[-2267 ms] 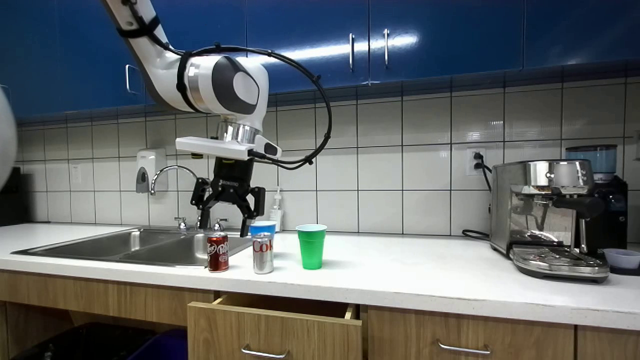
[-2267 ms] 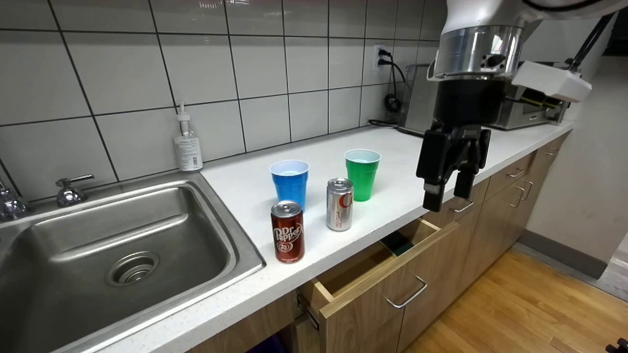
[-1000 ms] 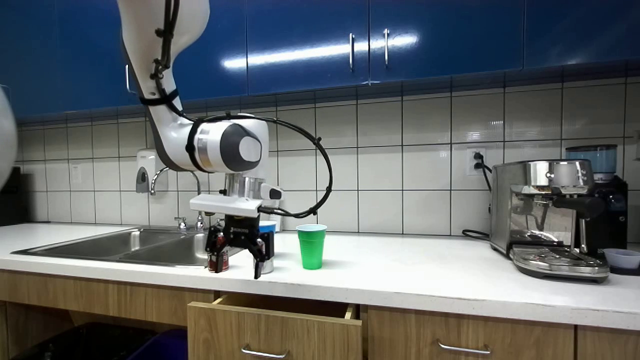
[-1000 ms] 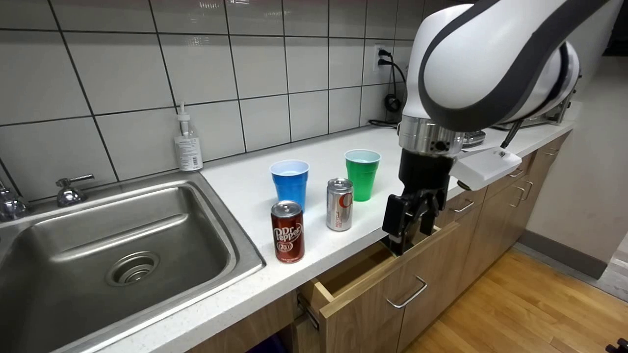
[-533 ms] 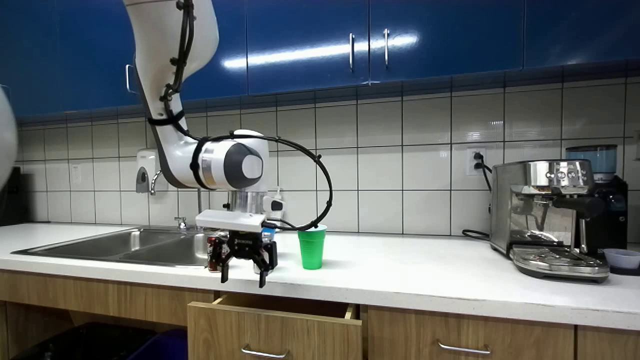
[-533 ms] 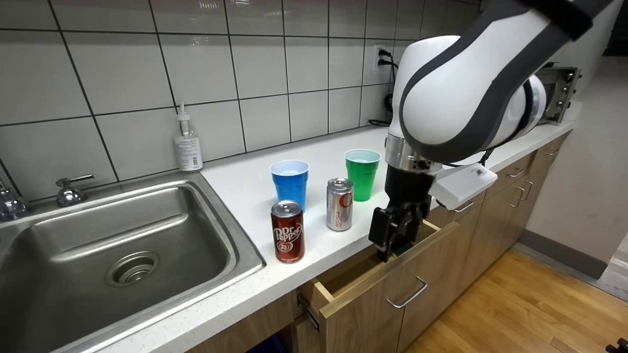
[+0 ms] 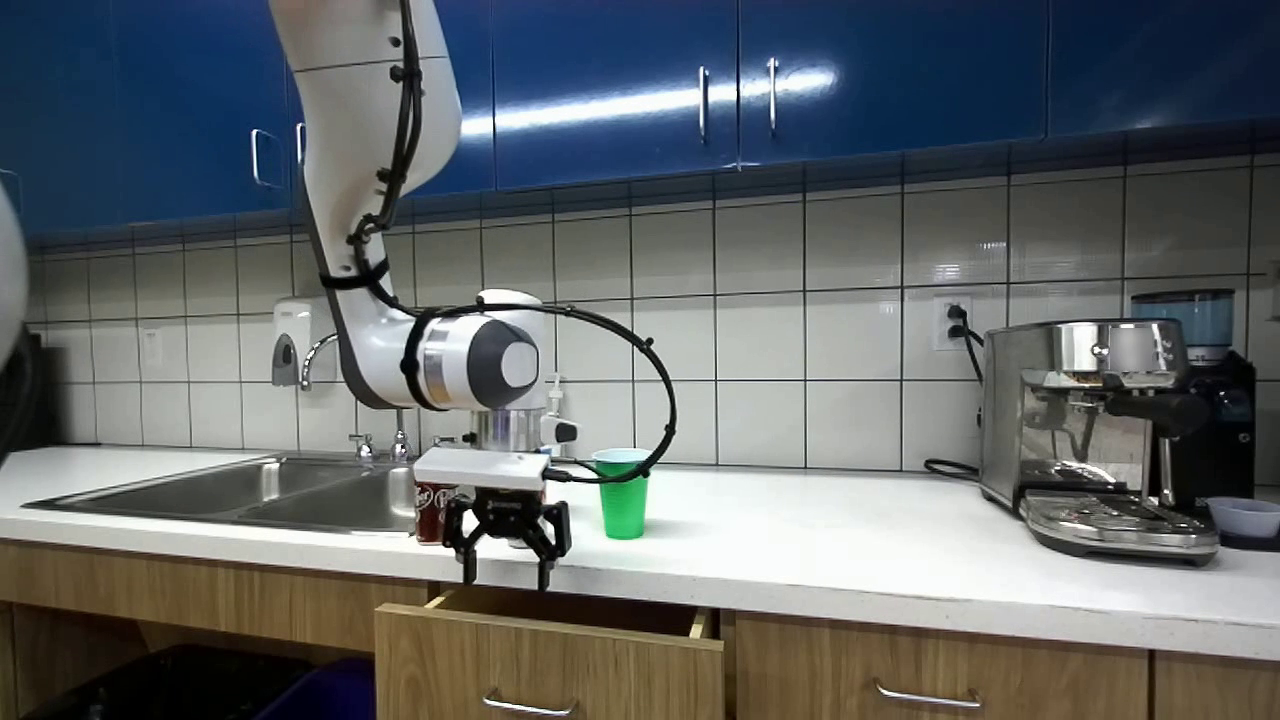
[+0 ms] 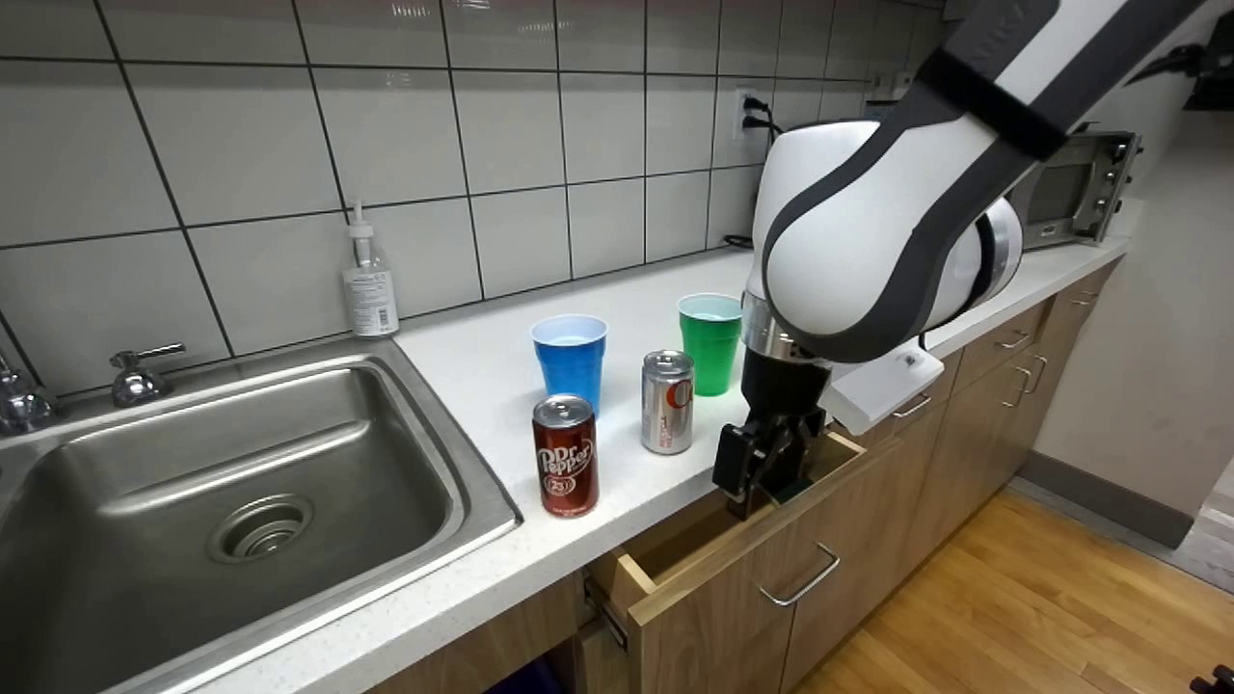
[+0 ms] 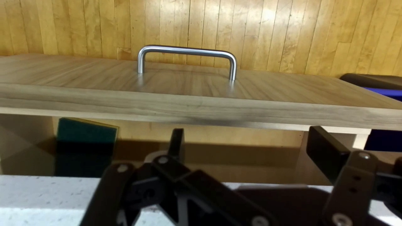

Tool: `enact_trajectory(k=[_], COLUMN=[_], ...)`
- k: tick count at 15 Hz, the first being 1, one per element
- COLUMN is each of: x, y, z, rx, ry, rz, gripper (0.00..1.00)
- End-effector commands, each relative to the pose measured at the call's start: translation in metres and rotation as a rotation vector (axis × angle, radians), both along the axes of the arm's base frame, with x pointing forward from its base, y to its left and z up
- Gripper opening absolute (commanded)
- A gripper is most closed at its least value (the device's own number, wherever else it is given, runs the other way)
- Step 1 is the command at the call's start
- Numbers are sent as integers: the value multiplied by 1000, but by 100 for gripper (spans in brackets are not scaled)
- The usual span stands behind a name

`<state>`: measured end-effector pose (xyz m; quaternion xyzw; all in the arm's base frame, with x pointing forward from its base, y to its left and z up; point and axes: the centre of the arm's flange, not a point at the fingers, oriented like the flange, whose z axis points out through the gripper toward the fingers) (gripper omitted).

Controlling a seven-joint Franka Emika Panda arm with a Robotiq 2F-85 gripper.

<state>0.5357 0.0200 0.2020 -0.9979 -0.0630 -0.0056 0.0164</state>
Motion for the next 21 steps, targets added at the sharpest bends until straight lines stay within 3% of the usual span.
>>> enact_trajectory(k=[1, 13, 21], x=[15, 29, 34], y=[-7, -7, -6], z=[-11, -43, -57], rx=[-29, -44, -56], ry=[-12, -41, 10], rz=[20, -45, -84], gripper=[100, 100, 100])
